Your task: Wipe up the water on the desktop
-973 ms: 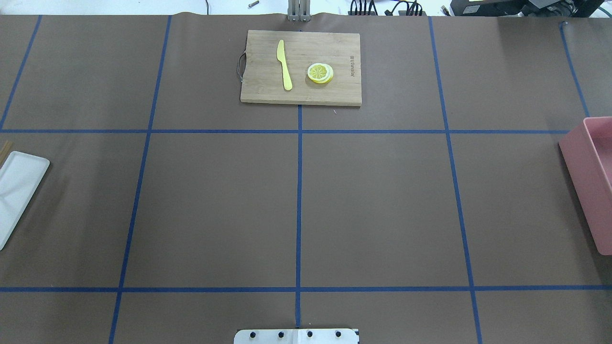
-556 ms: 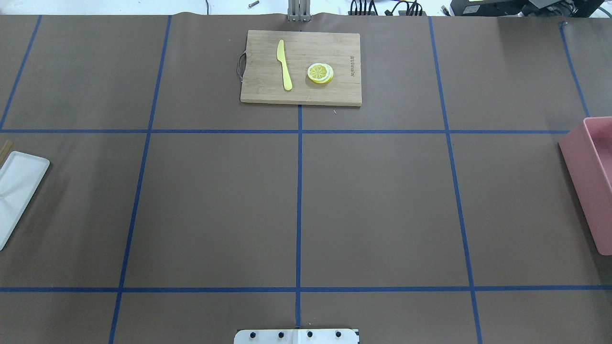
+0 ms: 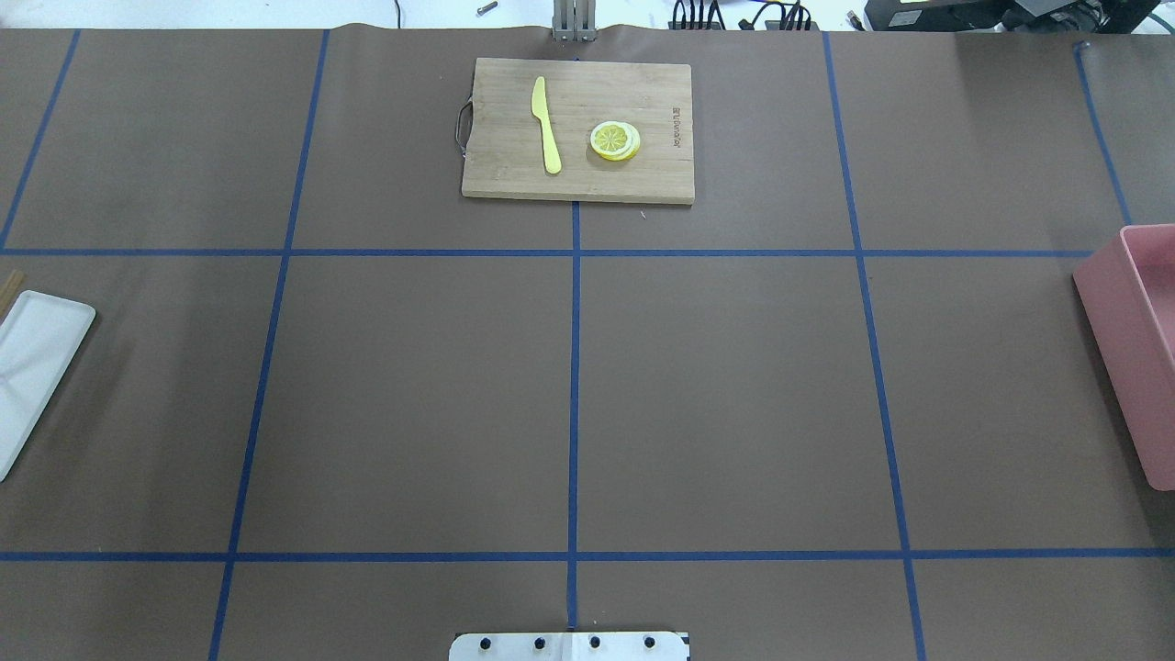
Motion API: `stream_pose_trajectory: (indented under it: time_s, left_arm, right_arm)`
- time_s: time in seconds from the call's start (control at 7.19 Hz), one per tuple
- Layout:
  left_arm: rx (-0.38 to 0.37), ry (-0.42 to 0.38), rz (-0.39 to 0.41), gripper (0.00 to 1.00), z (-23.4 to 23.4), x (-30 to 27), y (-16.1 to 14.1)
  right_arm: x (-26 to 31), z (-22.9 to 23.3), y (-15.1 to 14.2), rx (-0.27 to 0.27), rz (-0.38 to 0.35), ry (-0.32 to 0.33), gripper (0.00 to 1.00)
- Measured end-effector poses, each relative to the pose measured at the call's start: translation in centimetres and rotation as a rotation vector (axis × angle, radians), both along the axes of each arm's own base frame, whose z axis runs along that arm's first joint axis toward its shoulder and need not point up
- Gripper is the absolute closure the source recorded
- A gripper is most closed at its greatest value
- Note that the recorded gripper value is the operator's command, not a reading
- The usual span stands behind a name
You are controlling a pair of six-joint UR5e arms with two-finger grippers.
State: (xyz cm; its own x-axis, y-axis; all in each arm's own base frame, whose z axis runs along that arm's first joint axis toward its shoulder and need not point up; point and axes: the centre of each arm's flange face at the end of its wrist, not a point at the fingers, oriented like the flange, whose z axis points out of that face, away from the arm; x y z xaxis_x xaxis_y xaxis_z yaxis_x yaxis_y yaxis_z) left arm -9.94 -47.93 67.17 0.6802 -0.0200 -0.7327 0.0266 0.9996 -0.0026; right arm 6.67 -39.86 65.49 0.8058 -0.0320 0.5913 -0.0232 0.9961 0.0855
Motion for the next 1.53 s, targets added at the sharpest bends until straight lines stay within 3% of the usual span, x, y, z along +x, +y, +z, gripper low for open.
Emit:
stream_pose_trajectory:
  time_s: [1.53]
  left_arm:
    - [-0.005, 0.003, 0.000, 0.02, 0.4, 0.0, 0.1]
  right_arm:
    - [-1.8, -0.8, -0.5, 0.007, -0.030, -0.014, 0.00]
